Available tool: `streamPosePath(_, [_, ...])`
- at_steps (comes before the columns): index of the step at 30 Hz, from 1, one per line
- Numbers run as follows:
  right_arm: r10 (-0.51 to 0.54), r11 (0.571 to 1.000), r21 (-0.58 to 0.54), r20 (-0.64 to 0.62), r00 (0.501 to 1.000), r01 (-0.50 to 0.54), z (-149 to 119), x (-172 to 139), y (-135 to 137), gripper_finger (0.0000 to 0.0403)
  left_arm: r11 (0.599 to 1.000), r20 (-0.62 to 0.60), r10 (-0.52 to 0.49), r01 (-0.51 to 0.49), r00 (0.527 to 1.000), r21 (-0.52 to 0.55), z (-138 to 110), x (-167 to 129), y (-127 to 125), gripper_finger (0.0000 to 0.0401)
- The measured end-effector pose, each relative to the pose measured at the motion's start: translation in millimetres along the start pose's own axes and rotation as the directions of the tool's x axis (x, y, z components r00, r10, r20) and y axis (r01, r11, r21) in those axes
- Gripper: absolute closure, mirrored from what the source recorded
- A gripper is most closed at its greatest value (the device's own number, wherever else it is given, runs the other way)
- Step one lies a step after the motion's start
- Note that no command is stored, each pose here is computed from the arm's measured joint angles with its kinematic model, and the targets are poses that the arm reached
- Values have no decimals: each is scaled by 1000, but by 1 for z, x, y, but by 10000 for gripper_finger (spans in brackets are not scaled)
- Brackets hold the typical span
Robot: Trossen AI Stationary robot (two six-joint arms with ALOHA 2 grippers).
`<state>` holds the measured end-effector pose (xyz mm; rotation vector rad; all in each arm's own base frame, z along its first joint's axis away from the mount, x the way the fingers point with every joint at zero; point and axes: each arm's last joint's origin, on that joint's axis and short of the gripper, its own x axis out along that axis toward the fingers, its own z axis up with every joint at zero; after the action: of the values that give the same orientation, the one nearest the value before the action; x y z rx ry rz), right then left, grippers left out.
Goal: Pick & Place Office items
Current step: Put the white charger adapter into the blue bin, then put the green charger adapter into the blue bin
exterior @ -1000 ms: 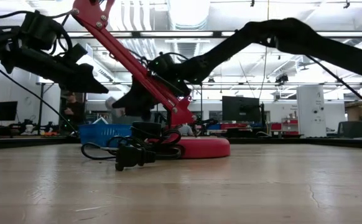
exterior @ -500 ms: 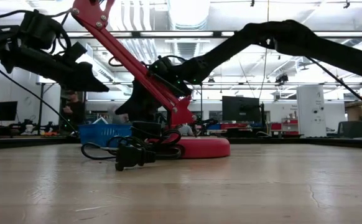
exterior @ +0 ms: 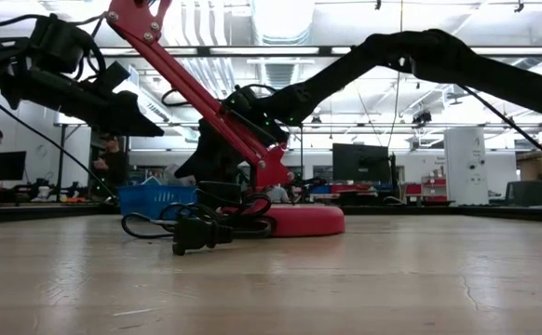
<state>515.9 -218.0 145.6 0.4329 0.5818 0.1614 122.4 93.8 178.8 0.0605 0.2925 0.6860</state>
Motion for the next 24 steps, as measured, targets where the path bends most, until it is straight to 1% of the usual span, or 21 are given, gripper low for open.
streamPosePath(7, [1,1000,0,0,1000,-1,0,0,0,225,1000,0,-1,1,1000,0,0,0,0,172])
streamPosePath(12, [-4,1000,-14,11,1000,4,4,-1,2,162,1000,1,-4,4,1000,5,0,0,0,172])
streamPosePath(15, [-3,999,-40,18,1000,4,6,-1,3,141,1000,3,-8,8,1000,5,0,0,0,172])
streamPosePath(19, [-37,995,-87,31,999,39,9,0,6,133,1000,4,-11,11,1000,10,0,0,0,172])
streamPosePath(21, [-63,991,-114,39,997,67,11,1,8,133,1000,4,-12,12,1000,11,0,0,0,172])
streamPosePath(24, [-69,987,-144,42,997,74,14,1,11,138,1000,5,-16,16,1000,15,0,0,0,172])
